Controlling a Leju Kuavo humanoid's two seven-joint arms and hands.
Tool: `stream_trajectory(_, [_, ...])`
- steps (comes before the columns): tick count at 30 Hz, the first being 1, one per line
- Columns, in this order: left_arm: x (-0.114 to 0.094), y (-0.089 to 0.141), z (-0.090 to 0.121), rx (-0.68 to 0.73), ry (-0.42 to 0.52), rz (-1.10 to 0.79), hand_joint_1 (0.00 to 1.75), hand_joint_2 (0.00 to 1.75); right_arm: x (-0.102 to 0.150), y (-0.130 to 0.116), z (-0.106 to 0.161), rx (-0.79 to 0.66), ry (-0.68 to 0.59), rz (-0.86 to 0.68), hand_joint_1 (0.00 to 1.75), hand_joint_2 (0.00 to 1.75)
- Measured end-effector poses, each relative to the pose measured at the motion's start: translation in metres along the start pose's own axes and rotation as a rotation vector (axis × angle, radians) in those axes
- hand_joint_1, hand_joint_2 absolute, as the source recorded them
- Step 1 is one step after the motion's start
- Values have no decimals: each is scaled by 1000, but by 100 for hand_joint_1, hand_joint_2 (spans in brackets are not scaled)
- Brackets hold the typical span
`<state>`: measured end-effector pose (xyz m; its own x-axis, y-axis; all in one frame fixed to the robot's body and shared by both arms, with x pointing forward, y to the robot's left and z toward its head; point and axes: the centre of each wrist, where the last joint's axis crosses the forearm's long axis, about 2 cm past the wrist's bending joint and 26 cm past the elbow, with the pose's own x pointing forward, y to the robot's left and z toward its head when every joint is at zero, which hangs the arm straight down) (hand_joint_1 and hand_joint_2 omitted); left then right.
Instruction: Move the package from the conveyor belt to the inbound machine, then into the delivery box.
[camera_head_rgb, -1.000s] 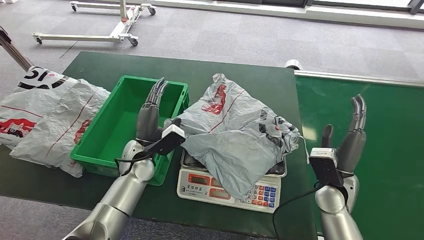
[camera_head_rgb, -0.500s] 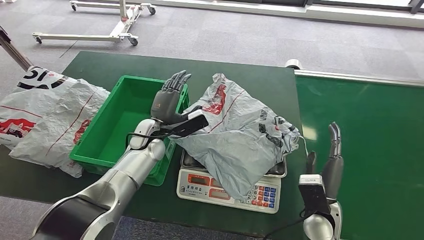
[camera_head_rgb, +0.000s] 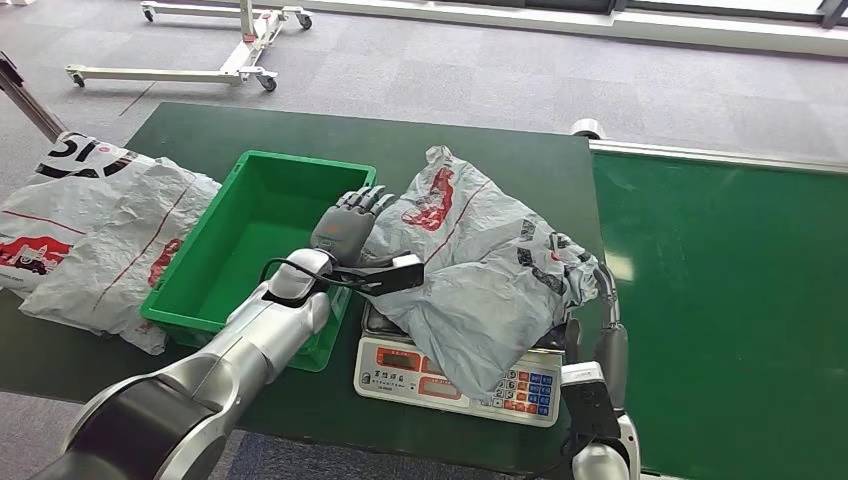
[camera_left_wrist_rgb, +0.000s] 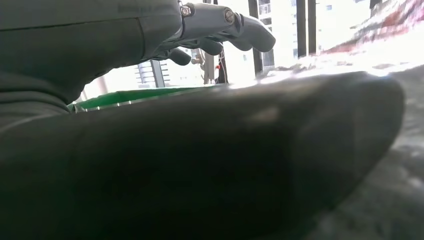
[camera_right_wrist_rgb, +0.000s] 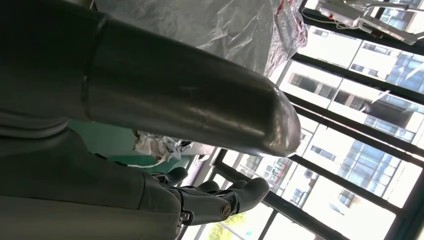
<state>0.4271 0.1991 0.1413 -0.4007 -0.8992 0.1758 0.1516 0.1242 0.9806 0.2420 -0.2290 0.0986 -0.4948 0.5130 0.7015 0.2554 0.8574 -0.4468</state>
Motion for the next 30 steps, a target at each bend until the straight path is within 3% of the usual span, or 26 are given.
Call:
stream_trajectory(10, [-2,-11,5,-78,7,-31,0,0,-2,6,4,20,17,-13,0,0])
stream_trajectory(15, [-1,-21,9,-180,-27,-74,0,0,-4,10,8,26,32,-33,0,0])
stream_trajectory(24, [2,-26,10,-218,-70,-116,0,0,-9,14,14,35,56,-41,0,0])
stream_trajectory(29, [7,-29,10,-221,-175,-90,0,0,-12,17,13,42,69,-51,0,0])
stream_trajectory(30, [9,-31,11,-219,-208,-82,0,44,-13,18,12,46,71,-54,0,0])
